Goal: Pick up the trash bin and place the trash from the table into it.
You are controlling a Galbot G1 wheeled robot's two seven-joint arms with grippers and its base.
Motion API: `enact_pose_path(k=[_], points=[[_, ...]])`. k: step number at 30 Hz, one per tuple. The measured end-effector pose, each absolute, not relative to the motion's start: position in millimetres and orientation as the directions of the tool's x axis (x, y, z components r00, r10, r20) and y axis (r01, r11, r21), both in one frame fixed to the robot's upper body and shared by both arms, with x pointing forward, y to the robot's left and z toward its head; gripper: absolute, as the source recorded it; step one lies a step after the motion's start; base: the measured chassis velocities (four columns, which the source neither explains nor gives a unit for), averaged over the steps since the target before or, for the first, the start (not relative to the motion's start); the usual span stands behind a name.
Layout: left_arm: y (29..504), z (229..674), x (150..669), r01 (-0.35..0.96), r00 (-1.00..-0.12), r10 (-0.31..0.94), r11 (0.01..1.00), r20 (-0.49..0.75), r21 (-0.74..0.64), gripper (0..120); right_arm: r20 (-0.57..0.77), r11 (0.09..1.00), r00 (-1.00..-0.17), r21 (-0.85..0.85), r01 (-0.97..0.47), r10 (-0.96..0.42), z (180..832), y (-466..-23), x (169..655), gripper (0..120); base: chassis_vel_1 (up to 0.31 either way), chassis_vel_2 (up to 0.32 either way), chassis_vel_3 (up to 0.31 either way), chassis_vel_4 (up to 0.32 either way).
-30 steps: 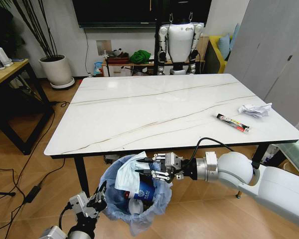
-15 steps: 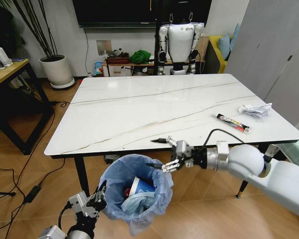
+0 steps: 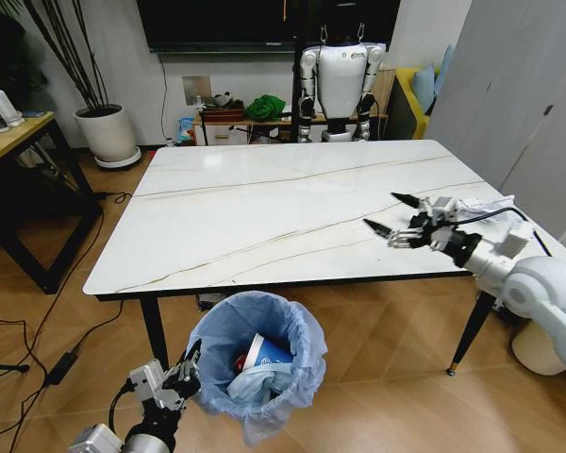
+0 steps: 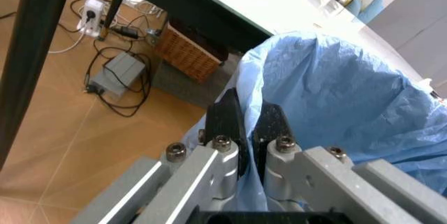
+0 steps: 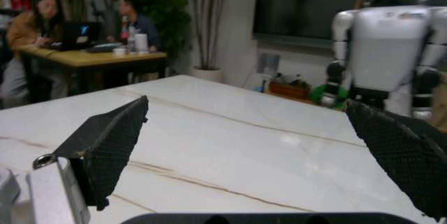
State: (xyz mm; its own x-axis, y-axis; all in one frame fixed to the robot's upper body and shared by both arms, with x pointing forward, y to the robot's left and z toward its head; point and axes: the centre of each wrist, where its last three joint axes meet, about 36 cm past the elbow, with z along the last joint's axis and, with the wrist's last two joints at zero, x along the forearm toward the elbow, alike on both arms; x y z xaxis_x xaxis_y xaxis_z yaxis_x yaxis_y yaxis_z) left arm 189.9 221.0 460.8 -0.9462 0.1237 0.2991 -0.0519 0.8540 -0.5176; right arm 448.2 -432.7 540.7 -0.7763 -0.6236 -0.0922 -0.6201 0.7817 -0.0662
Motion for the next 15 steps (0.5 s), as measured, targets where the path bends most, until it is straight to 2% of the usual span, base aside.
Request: enact_pose_path(k=[1, 2, 6, 12, 15], points=[[221.0, 460.8, 189.9, -0.052, -0.946, 0.124, 0.854, 0.299, -0.518, 0, -0.092, 0.782, -0.776, -0.066, -0.62, -0.624, 540.7, -432.7, 448.2, 100, 0.0, 0.0, 0.0, 0.0], [221.0, 460.8, 189.8, -0.053, -0.946, 0.124, 0.853, 0.3, -0.518, 0, -0.125, 0.837, -0.828, -0.04, -0.546, -0.547, 533.4, -458.3, 432.2, 100, 0.0, 0.0, 0.0, 0.0], [221.1, 461.5, 189.3, -0.056, -0.946, 0.121, 0.853, 0.3, -0.519, 0, -0.144, 0.903, -0.893, -0.011, -0.429, -0.426, 509.7, -492.2, 389.6, 100, 0.0, 0.0, 0.0, 0.0], [222.9, 463.2, 189.3, -0.06, -0.948, 0.113, 0.855, 0.298, -0.516, 0, -0.137, 0.942, -0.933, -0.003, -0.334, -0.332, 474.4, -521.7, 331.0, 100, 0.0, 0.0, 0.0, 0.0], [223.2, 463.5, 188.7, -0.061, -0.948, 0.112, 0.856, 0.299, -0.514, 0, -0.148, 0.952, -0.942, 0.011, -0.306, -0.301, 469.3, -524.1, 318.3, 100, 0.0, 0.0, 0.0, 0.0]])
